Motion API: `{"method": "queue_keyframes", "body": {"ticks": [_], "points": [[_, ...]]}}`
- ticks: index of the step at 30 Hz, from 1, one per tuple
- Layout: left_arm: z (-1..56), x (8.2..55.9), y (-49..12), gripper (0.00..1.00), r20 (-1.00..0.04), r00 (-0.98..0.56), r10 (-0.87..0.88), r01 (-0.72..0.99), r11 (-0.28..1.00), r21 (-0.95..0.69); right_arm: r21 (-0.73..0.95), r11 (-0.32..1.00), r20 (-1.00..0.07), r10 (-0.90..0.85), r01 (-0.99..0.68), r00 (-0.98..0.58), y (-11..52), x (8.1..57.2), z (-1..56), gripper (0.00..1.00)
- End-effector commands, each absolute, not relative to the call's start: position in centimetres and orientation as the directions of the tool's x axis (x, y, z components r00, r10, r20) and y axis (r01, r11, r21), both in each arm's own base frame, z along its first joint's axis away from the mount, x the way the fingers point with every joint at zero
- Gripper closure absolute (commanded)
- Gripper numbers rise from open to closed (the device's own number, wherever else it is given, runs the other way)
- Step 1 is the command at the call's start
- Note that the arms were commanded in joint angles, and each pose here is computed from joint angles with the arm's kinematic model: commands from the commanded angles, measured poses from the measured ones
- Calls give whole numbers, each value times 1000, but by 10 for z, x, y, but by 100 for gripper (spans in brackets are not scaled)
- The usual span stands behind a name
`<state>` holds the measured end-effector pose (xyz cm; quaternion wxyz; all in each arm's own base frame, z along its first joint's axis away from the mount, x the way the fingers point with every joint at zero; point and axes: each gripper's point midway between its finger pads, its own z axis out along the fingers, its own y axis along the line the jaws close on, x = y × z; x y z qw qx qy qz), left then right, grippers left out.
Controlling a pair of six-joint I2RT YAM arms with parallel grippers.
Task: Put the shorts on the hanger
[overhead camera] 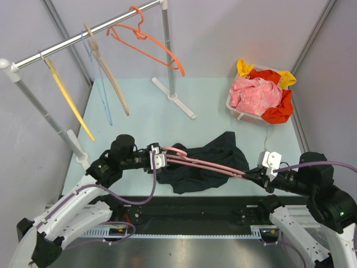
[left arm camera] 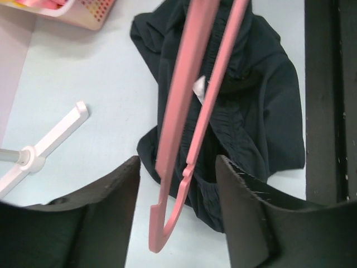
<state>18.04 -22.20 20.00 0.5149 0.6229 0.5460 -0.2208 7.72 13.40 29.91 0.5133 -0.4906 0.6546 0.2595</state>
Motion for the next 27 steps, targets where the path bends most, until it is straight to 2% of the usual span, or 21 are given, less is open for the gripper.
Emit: {"method": "queue_keyframes", "body": {"ticks": [1, 4, 7, 8, 9, 10, 13, 14, 16, 17, 24, 27], "points": [[188, 166, -223, 43, -813, 378, 442, 902, 23, 432, -253, 324, -922, -366, -912, 125, 139, 77, 317, 100], [182, 161, -220, 57, -808, 376, 453, 907, 0, 422, -266, 306, -917, -373, -914, 142, 140, 76, 317, 100], [183, 158, -219, 76, -814, 364, 454, 913, 1, 409, -276, 285, -908, -391, -918, 151, 140, 76, 313, 100], [185, 157, -219, 89, -817, 362, 449, 914, 1, 406, -279, 282, -903, -403, -918, 150, 139, 77, 310, 100], [188, 158, -220, 96, -821, 359, 444, 915, 7, 404, -277, 281, -898, -415, -919, 144, 139, 79, 308, 100], [191, 157, -221, 100, -830, 346, 438, 920, 18, 392, -272, 292, -899, -417, -917, 134, 139, 83, 308, 100], [197, 159, -221, 100, -832, 345, 435, 918, 27, 395, -255, 339, -896, -435, -905, 89, 137, 97, 308, 62], [199, 162, -221, 100, -829, 346, 440, 916, 32, 400, -255, 350, -891, -447, -901, 79, 136, 100, 307, 34], [201, 166, -221, 100, -825, 340, 451, 915, 42, 401, -236, 355, -889, -454, -905, 53, 138, 108, 309, 16], [203, 167, -222, 100, -823, 337, 457, 916, 43, 399, -223, 356, -891, -453, -907, 41, 140, 110, 311, 2], [203, 181, -226, 100, -823, 267, 502, 936, 68, 345, -174, 324, -892, -452, -930, 10, 165, 140, 325, 0], [209, 184, -228, 100, -820, 258, 510, 939, 68, 338, -202, 297, -877, -479, -933, 38, 184, 153, 330, 0]]}}
